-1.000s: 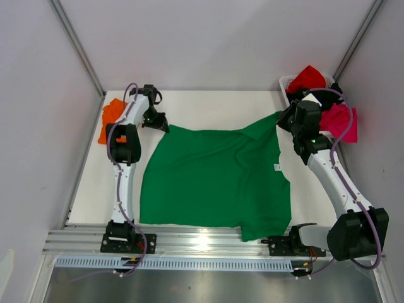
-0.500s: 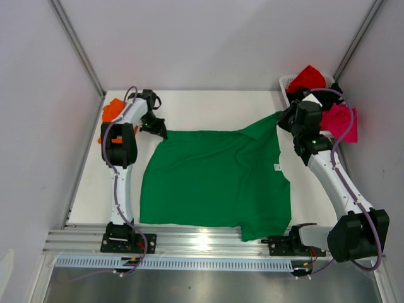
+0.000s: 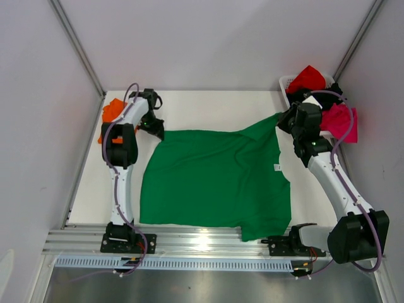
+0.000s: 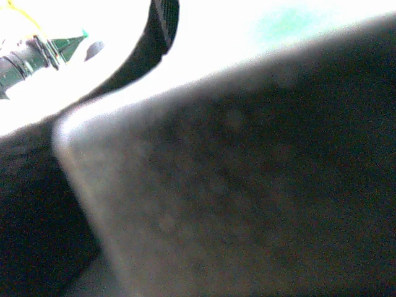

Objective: Fold and stack the t-shirts
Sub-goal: Flatten the tshirt out

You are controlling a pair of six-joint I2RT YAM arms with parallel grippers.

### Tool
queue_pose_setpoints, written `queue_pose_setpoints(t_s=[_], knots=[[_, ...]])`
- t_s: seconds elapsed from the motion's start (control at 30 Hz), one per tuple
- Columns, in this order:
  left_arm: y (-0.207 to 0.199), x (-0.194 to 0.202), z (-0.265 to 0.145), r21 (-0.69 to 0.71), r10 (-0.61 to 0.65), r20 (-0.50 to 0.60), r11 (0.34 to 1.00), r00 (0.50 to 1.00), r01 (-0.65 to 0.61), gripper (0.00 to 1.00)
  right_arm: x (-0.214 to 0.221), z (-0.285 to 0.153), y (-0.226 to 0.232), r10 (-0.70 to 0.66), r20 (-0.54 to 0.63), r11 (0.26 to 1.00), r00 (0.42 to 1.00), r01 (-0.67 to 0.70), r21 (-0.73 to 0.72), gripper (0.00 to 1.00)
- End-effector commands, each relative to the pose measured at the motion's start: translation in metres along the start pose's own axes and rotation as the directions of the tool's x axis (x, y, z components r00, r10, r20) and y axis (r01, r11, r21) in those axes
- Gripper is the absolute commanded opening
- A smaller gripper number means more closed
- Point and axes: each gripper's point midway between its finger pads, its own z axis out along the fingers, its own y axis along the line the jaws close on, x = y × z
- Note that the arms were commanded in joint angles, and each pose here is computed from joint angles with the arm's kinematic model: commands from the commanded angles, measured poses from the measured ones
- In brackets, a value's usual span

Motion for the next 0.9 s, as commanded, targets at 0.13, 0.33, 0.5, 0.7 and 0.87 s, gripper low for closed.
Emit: queue_pose_setpoints(t_s=[0.13,0.33,0.5,0.7,0.87], knots=[[0.004,-0.014,-0.052,0.023,0.02,0.098,1.0,0.995,-0.022,0.01,-0.007,0.009,0.009,0.027,0.025,0.999,0.999,-0.026,-0.037,0.03],[-0.019,-0.013,-0.106,0.218,0.003,0.144,0.975,0.99,-0.034,0.03,-0.001,0.013,0.009,0.031,0.012,0.999,0.999,-0.03,-0.043,0.03],[-0.057,-0.015,-0.129,0.396,0.022,0.169,0.914,0.985,-0.088,0.18,0.001,0.015,0.011,0.031,0.007,0.998,0.999,-0.031,-0.05,0.03],[-0.069,0.014,-0.072,0.36,0.109,0.005,0.927,0.994,-0.103,0.2,0.006,0.022,0.015,0.029,-0.01,0.997,1.0,-0.03,-0.067,0.03],[-0.068,0.025,-0.057,0.368,0.125,-0.019,0.923,0.992,-0.109,0.2,0.042,0.042,0.03,0.001,-0.148,0.988,0.989,-0.024,-0.154,0.03]])
